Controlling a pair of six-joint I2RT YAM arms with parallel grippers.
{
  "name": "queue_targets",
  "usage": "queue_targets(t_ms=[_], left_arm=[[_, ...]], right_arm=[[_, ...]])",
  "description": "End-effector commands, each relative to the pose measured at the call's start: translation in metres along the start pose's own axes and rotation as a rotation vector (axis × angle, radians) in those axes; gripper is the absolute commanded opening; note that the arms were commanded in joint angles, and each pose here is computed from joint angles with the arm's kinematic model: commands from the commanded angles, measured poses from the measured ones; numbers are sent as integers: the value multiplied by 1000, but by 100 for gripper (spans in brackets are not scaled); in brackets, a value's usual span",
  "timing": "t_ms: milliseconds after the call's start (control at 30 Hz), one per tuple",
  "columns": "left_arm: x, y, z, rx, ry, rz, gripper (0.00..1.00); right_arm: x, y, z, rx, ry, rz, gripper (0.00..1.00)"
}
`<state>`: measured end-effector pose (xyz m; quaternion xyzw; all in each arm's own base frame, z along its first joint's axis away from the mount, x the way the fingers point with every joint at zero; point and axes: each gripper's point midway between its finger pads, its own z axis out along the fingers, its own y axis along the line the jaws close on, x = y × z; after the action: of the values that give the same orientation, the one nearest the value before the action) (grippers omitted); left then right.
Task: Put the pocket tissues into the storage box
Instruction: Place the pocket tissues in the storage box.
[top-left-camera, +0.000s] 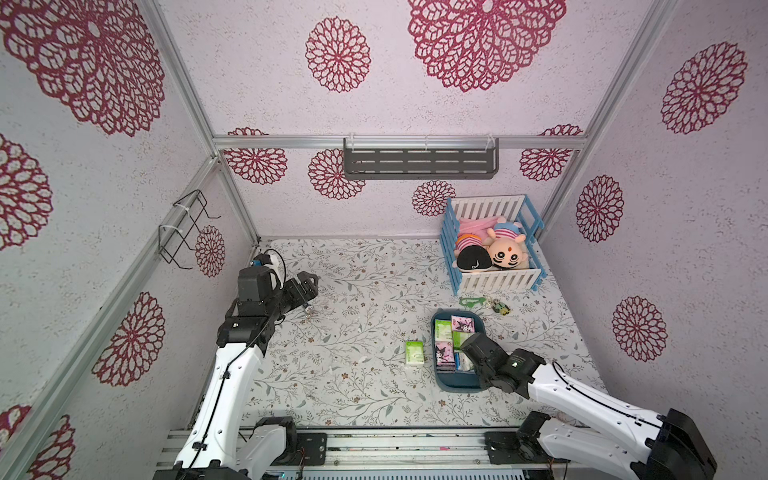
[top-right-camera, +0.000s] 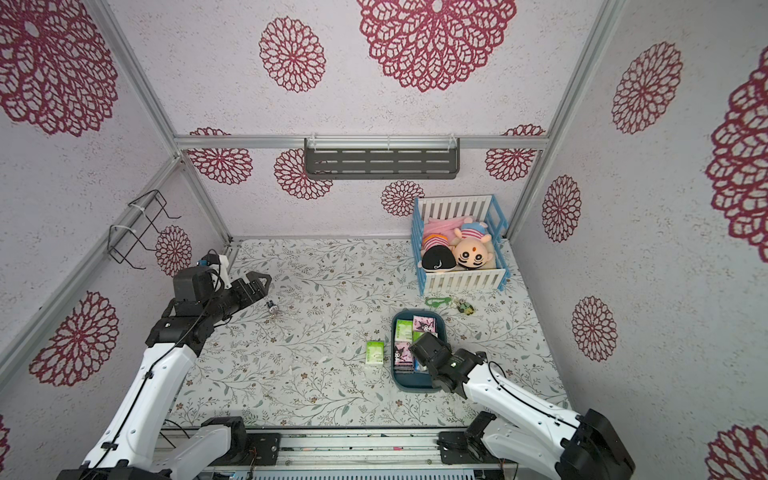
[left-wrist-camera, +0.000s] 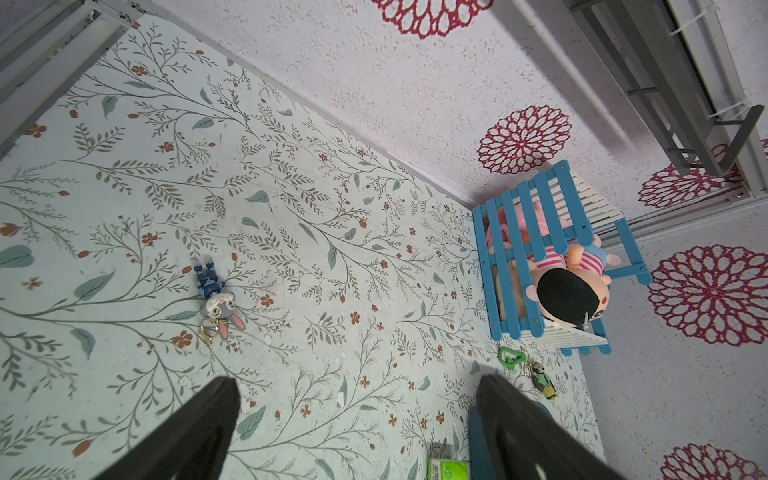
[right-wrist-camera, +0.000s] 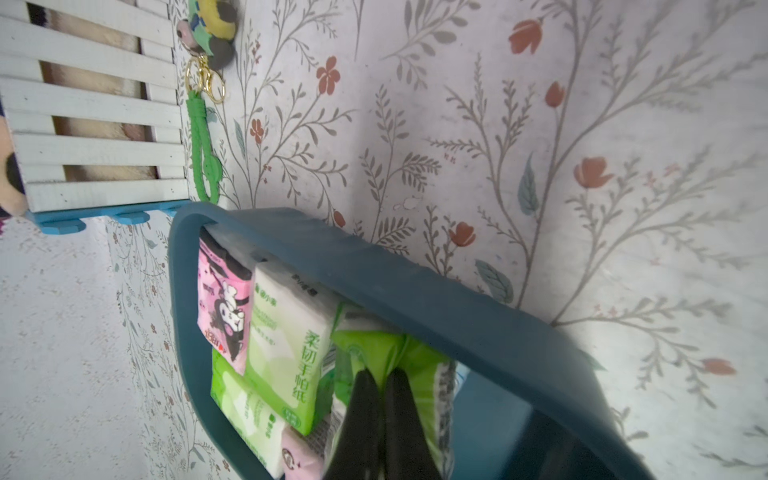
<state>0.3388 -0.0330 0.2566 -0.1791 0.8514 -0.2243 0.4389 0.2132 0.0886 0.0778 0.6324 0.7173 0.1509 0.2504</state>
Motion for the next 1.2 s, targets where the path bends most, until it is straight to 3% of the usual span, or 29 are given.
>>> queue_targets(t_ms=[0, 133, 333, 700, 1033, 1167], left_arm=[[-8, -5, -1, 2, -16, 31, 97], [-9, -5, -2, 2, -16, 33, 97], [-11, -6, -3, -2, -17, 42, 97], [-15, -12, -11, 13, -27, 39, 97], [-28, -24, -24, 32, -64, 37, 97], [-34, -26, -27, 29, -79, 29, 97]], right_arm=[[2, 23, 1, -72, -6, 77, 0], [7, 30, 7, -85, -3, 57, 7], [13, 51, 9, -154, 1, 6, 36], [13, 85, -30, -313, 38, -224, 60], [-2, 59, -50, -390, 91, -302, 63], [22, 90, -59, -452, 110, -536, 66]])
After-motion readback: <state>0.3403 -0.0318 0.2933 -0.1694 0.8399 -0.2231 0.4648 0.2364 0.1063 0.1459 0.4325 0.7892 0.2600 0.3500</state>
